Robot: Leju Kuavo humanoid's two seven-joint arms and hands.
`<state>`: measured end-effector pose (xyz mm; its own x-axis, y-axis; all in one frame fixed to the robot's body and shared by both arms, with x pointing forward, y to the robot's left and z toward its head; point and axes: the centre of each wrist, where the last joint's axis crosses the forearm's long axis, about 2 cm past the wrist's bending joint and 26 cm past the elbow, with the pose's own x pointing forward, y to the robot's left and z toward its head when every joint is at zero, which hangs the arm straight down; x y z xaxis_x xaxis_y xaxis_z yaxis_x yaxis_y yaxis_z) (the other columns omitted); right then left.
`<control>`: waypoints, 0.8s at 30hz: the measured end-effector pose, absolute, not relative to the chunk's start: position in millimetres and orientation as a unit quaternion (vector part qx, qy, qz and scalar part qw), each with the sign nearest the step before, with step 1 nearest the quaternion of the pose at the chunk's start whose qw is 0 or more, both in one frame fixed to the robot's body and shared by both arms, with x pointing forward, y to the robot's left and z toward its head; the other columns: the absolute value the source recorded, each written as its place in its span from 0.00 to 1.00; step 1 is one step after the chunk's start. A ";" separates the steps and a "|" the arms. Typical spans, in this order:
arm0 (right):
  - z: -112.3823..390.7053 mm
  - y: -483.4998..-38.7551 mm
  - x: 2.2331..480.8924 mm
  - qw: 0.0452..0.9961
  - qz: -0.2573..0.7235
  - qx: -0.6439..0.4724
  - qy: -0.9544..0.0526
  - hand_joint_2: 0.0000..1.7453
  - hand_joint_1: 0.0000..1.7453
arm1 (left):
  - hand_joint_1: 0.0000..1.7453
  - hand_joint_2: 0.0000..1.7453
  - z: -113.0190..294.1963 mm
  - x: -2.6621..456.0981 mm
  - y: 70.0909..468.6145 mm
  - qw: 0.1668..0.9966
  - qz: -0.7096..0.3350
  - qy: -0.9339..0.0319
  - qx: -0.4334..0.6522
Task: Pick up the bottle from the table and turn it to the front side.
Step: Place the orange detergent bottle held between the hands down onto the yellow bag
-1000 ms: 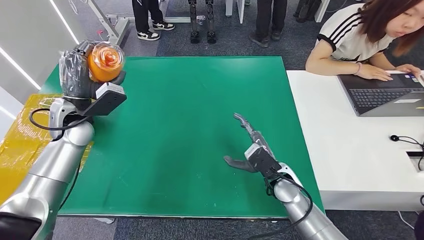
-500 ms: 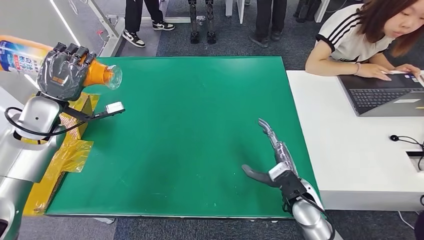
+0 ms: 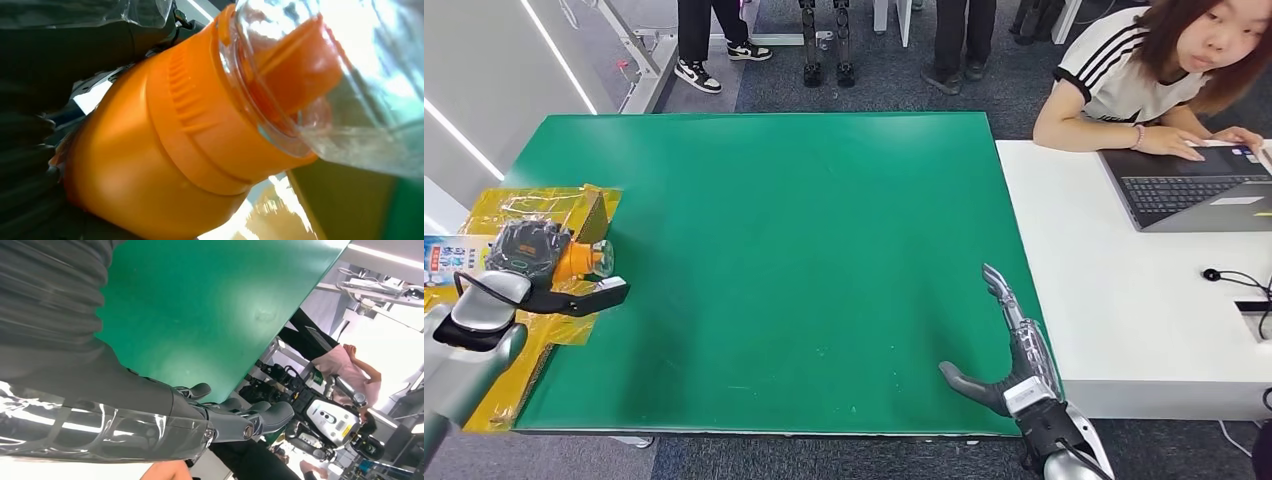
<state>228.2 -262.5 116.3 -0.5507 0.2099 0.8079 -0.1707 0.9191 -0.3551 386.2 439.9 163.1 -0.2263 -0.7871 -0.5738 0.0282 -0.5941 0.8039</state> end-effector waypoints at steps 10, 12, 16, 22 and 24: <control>126.2 -262.0 238.7 0.464 0.209 -0.001 -0.861 1.00 0.00 | 1.00 1.00 116.3 361.8 438.2 0.311 -0.728 -0.361 0.493; 127.2 -261.9 240.0 0.462 0.209 -0.001 -0.862 1.00 0.00 | 0.89 1.00 112.6 358.9 437.5 0.308 -0.731 -0.371 0.483; 128.2 -261.3 242.2 0.460 0.208 0.001 -0.863 1.00 0.00 | 0.03 1.00 106.8 353.7 432.9 0.278 -0.730 -0.417 0.464; 132.2 -257.3 249.5 0.452 0.212 0.005 -0.866 1.00 0.00 | 0.00 1.00 100.5 352.8 414.4 0.248 -0.720 -0.470 0.447; 132.8 -256.1 250.9 0.451 0.213 0.007 -0.867 1.00 0.00 | 0.00 1.00 99.1 353.1 408.5 0.244 -0.715 -0.482 0.443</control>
<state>250.9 -256.1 132.8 -0.5935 0.1809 0.7842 -0.2035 0.9090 -0.3638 353.1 408.5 99.1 -0.4878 -0.7765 -0.3988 -0.0777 -0.4164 0.9059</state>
